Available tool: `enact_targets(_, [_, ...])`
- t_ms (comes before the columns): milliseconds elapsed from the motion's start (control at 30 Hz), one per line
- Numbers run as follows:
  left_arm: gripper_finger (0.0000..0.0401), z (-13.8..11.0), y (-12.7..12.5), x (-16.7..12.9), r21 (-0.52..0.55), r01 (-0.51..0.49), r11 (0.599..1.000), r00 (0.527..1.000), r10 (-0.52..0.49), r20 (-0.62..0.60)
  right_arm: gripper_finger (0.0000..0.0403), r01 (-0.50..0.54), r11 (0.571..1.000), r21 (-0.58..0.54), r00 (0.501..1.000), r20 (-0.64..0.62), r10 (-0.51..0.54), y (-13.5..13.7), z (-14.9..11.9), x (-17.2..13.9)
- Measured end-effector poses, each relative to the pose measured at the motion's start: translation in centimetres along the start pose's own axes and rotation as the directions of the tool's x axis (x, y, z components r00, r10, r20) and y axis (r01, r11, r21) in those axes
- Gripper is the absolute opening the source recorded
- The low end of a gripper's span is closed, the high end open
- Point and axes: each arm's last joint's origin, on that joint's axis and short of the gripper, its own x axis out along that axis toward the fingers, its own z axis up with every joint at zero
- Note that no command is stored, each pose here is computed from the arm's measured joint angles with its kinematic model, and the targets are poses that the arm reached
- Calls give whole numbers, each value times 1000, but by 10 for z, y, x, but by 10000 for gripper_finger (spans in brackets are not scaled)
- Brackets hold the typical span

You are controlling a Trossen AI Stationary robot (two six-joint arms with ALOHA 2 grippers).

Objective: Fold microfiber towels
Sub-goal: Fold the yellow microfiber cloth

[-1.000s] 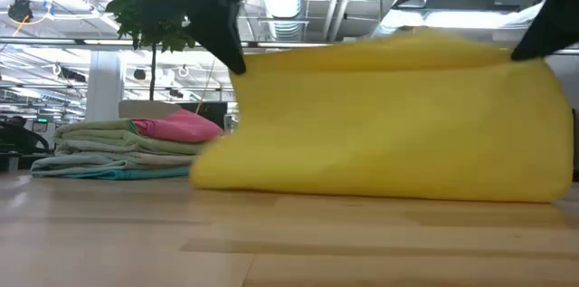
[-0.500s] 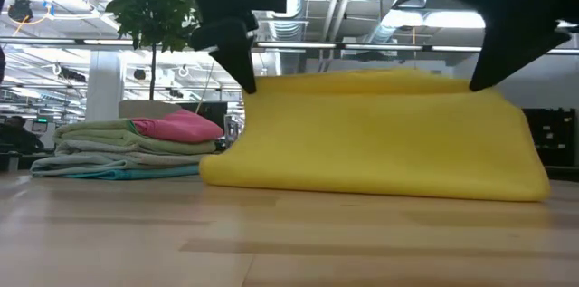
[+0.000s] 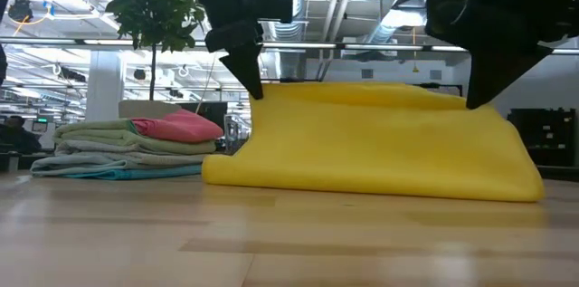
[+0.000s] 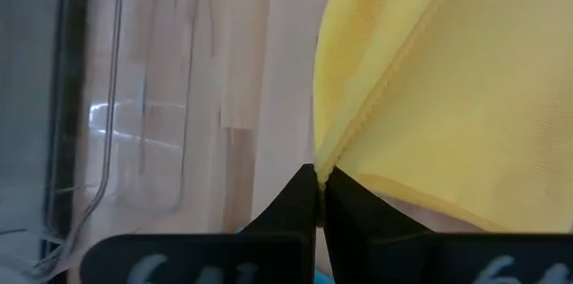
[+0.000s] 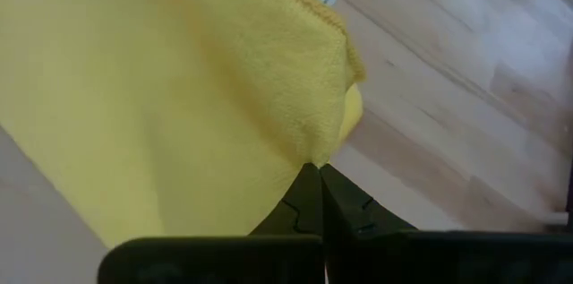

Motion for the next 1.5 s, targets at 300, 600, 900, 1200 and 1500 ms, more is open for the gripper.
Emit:
enact_targets(300, [0,1,6,20,-17,11,1000,999,-11,-34,23,40,999,25,998,-43,-39,-4,2,22])
enact_targets(600, [0,-7,0,66,70,-92,993,978,103,-181,36,38,999,9,997,-63,-38,-5,8,51])
enact_targets(900, [0,-14,3,56,118,-129,985,954,156,-258,66,83,996,-19,993,-84,-85,-11,15,62])
enact_targets(1200, [0,-14,5,57,73,-175,982,949,188,-254,123,56,998,-3,998,-3,-56,-13,18,53])
enact_targets(1500, [63,-2,2,60,63,-69,996,987,77,-144,145,10,999,37,996,88,-13,-12,21,45])
